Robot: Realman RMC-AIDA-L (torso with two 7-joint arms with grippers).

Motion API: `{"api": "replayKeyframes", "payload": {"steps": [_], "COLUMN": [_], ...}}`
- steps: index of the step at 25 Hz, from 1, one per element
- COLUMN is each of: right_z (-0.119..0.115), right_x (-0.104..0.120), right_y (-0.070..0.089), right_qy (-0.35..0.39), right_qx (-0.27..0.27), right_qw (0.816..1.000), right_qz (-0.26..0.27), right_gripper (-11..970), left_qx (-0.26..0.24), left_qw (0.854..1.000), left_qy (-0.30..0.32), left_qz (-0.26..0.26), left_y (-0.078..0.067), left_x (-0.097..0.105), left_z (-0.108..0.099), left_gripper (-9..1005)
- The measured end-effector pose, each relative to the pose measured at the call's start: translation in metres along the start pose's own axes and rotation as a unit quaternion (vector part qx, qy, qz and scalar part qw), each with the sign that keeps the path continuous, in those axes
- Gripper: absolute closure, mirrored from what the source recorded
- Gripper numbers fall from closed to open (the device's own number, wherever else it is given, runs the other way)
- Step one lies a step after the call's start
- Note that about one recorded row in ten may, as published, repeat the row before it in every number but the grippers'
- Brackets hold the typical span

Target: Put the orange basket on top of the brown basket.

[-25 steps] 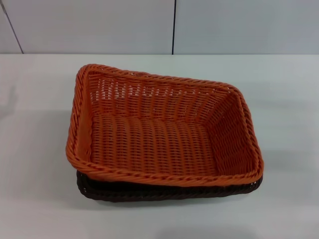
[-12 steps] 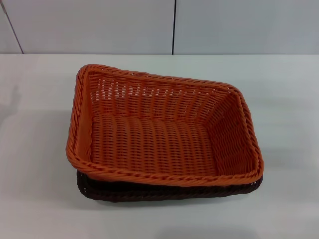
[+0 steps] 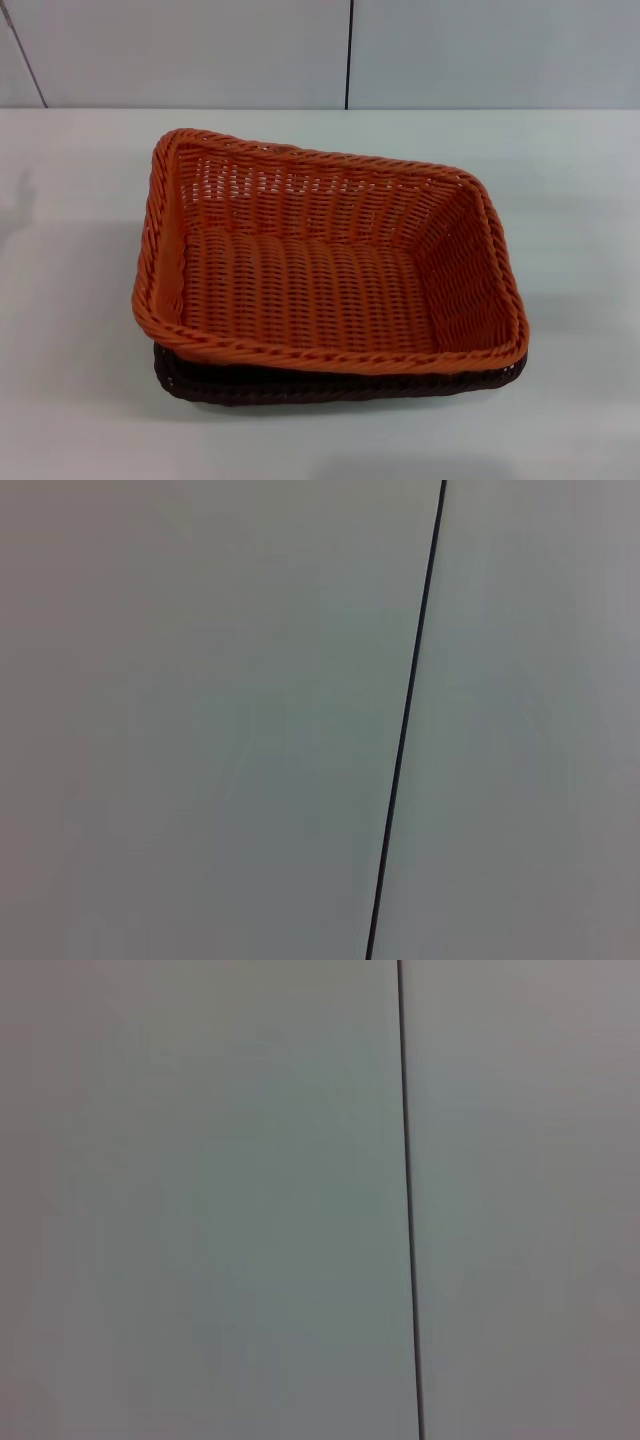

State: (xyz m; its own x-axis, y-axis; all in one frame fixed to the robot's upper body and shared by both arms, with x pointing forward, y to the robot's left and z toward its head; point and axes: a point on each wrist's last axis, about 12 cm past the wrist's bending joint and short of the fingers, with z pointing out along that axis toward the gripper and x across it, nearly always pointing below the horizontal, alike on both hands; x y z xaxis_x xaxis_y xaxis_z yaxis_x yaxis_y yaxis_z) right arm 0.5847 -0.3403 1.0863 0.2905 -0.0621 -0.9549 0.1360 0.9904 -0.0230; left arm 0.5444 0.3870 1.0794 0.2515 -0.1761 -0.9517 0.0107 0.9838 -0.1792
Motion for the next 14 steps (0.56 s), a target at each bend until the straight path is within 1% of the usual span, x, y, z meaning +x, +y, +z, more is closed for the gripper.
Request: {"api": "replayKeyframes", "payload": {"steps": [4, 14], "right_z": [0.0008, 0.0024], "right_x": [-0.0004, -0.0009], "right_y": [-0.0004, 0.0011], "right_qy": [-0.001, -0.003], "right_qx": [0.006, 0.010], "right_qw": [1.000, 1.000], "right_qz": [0.004, 0.009], "right_gripper": [385, 385], "left_qx": [-0.001, -0.006], "left_qw": [1.000, 1.000], "left_qy": [0.002, 0.008], "left_qz": [0.000, 0.000], "left_y": [0.0004, 0.0013], "left_x": [0.0002, 0.0018], "left_z": [0.0004, 0.0008], "left_gripper": [490, 490]}}
